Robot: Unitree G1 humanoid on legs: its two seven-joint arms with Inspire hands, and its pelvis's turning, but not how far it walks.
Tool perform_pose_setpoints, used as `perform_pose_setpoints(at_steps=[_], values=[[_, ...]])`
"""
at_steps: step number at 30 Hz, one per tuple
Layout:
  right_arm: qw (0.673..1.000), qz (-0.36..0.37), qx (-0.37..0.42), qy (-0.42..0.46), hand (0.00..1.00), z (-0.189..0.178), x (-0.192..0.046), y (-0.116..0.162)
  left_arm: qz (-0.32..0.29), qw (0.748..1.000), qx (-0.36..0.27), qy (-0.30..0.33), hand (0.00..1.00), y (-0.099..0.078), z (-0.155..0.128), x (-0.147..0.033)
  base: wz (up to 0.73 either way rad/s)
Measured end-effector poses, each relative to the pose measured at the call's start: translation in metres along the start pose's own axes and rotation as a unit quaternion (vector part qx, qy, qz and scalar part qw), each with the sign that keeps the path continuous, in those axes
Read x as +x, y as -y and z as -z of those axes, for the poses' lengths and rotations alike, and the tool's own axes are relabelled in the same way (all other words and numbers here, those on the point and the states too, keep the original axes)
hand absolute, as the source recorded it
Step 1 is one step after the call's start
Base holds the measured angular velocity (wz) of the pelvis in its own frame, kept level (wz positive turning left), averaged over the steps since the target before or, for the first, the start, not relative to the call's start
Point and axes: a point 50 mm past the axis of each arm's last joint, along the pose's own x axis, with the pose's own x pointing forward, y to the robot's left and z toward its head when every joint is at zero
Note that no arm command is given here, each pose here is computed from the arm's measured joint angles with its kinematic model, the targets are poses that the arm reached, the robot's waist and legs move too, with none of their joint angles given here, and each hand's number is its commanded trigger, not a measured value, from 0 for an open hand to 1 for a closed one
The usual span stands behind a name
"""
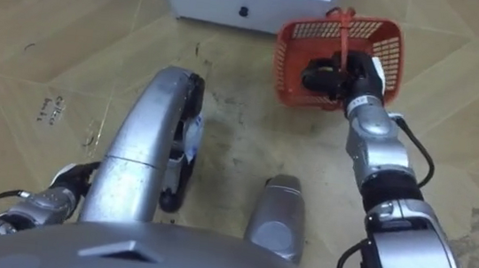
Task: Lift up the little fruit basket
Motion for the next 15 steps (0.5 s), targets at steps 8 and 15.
perform_pose_setpoints(at_steps=[8, 15], values=[[0.999, -0.032, -0.041, 0.014, 1.00, -0.006, 0.000, -0.021, -0.025, 0.999, -0.042, -0.015, 0.00, -0.011, 0.010, -0.001, -0.59], [0.995, -0.035, -0.041, 0.087, 1.00, -0.026, -0.016, -0.012, -0.025, 0.998, -0.048, 0.011, 0.00, -0.013, 0.000, -0.002, 0.03]])
